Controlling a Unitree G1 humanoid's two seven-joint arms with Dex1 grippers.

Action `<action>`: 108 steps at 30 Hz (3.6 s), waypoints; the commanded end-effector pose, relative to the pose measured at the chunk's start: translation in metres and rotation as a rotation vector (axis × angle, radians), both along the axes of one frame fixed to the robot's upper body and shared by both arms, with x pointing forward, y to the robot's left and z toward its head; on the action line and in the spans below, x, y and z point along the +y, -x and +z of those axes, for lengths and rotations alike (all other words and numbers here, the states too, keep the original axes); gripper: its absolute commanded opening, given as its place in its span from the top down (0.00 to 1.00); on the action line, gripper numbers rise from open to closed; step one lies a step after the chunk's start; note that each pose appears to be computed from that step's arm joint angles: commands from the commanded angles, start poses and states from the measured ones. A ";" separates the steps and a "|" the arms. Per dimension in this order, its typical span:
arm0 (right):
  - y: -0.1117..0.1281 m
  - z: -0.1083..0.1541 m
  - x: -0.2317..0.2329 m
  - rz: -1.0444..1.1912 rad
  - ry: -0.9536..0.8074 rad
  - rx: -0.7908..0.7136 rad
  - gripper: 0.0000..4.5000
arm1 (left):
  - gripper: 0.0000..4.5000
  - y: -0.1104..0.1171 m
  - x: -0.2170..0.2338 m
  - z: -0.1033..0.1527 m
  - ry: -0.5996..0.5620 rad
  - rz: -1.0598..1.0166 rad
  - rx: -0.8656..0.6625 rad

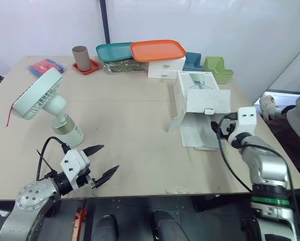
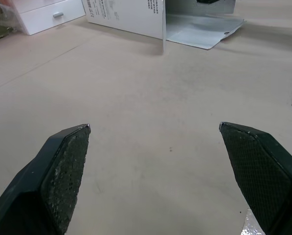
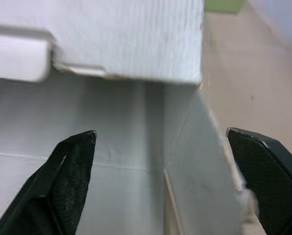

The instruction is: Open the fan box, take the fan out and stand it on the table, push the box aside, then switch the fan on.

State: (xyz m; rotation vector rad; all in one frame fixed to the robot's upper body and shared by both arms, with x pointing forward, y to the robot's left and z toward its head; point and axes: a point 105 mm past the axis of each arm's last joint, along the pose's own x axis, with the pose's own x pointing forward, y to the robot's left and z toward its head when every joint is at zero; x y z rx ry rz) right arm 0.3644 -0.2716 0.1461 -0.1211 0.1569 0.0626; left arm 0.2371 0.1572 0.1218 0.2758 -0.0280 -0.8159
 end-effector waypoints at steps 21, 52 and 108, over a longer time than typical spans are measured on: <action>0.078 0.031 0.146 0.900 0.103 -0.107 0.01 | 0.00 -0.014 0.009 0.015 0.013 0.010 -0.037; 0.067 0.016 0.219 1.237 0.058 -0.145 0.01 | 0.00 0.020 0.030 0.032 0.063 0.258 -0.134; 0.072 0.052 0.266 1.413 -0.146 -0.289 0.01 | 0.00 -0.010 0.121 0.131 -0.275 0.631 -0.509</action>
